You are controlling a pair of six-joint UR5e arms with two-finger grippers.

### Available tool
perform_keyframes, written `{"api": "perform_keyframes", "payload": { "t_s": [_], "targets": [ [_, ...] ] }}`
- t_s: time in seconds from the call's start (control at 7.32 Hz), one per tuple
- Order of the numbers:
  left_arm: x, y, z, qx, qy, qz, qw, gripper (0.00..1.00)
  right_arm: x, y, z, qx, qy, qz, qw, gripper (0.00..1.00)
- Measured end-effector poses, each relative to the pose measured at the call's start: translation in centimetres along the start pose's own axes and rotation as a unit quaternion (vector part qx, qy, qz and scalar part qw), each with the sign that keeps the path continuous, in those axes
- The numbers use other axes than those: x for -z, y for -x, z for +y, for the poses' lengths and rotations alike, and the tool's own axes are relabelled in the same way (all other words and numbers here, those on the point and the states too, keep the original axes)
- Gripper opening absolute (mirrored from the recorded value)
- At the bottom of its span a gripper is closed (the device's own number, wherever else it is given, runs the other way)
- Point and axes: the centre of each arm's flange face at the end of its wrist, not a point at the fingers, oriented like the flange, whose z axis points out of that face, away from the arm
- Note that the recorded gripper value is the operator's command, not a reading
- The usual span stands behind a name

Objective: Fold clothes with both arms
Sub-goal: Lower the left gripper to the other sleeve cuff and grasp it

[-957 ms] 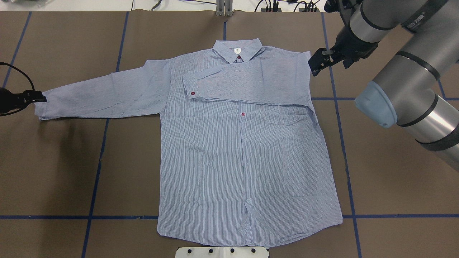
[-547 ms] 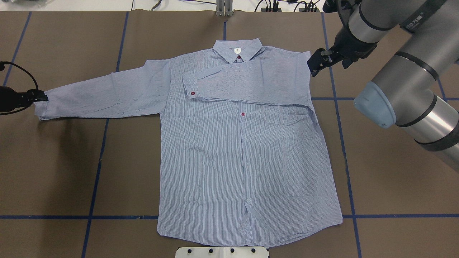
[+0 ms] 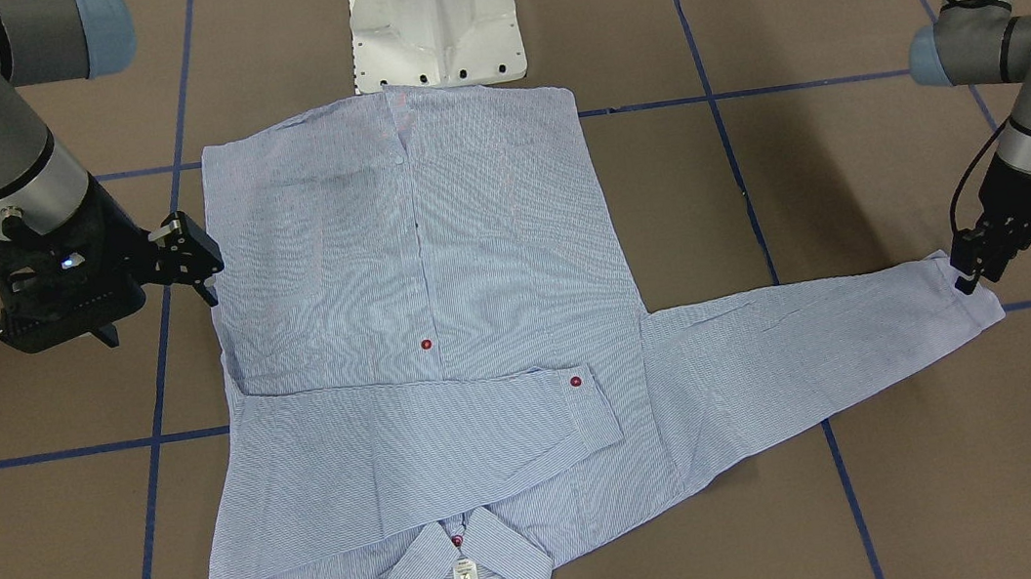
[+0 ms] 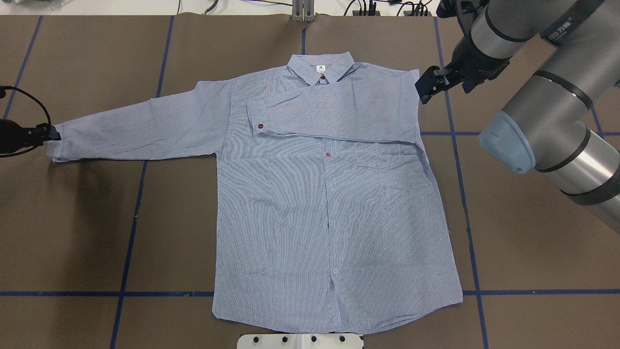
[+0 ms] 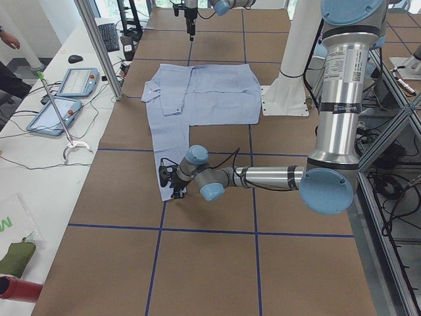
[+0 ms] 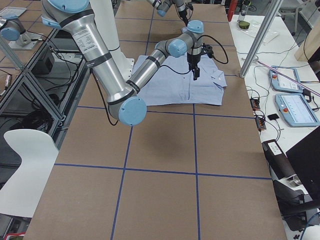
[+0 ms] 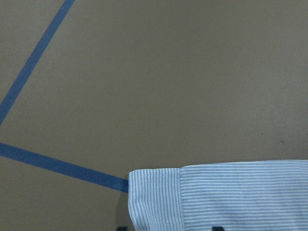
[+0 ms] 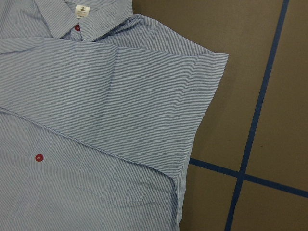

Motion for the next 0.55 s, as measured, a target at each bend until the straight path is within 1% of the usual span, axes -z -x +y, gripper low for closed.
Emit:
{"api": "perform_keyframes", "payload": {
  "t_s": [0.41, 0.55],
  "targets": [
    [-0.14, 0.12, 0.05, 0.001, 0.002, -0.003, 1.0000, 0.04, 0.03, -0.03, 0.00, 0.000, 0.000, 0.000, 1.0000, 1.00],
    [-0.17, 0.12, 0.08, 0.002, 0.003, -0.004, 1.0000, 0.00, 0.06, -0.06, 0.00, 0.000, -0.001, 0.000, 1.0000, 1.00]
  ]
}}
